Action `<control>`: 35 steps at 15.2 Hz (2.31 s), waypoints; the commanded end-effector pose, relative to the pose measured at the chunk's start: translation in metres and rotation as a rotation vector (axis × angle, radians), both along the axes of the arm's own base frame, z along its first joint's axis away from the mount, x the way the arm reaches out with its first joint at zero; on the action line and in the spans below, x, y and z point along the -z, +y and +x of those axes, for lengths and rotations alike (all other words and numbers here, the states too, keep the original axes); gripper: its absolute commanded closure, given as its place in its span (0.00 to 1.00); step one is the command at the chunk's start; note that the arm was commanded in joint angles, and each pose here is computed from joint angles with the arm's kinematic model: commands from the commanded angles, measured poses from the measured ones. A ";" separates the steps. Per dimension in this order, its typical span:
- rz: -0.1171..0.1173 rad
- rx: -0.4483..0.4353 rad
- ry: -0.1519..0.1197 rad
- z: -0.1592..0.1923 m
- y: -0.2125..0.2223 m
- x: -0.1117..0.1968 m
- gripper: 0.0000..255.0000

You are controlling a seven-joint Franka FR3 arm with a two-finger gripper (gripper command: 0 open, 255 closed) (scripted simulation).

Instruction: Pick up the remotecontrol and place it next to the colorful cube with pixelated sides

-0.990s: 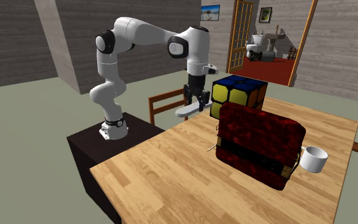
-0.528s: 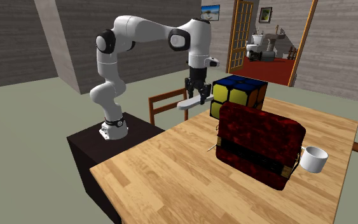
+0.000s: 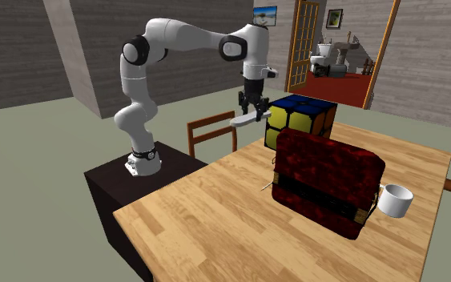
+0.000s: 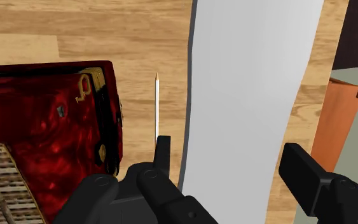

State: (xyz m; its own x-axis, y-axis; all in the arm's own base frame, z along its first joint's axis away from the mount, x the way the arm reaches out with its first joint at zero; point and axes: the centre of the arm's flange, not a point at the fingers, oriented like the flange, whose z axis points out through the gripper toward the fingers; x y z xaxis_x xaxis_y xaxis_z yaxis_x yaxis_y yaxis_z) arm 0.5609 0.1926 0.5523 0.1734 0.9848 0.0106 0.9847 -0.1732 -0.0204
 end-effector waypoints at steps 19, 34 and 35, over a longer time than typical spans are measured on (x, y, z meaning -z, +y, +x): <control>0.000 0.002 -0.001 -0.102 0.243 -0.006 1.00; 0.000 0.002 -0.001 -0.133 0.317 0.041 1.00; 0.000 0.002 -0.001 -0.133 0.317 0.047 1.00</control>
State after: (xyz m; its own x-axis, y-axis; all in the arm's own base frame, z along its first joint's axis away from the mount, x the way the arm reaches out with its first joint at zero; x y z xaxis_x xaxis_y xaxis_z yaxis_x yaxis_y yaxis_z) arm 0.4264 0.5090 0.5109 0.1749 0.9845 0.0097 0.9844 -0.1747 -0.0202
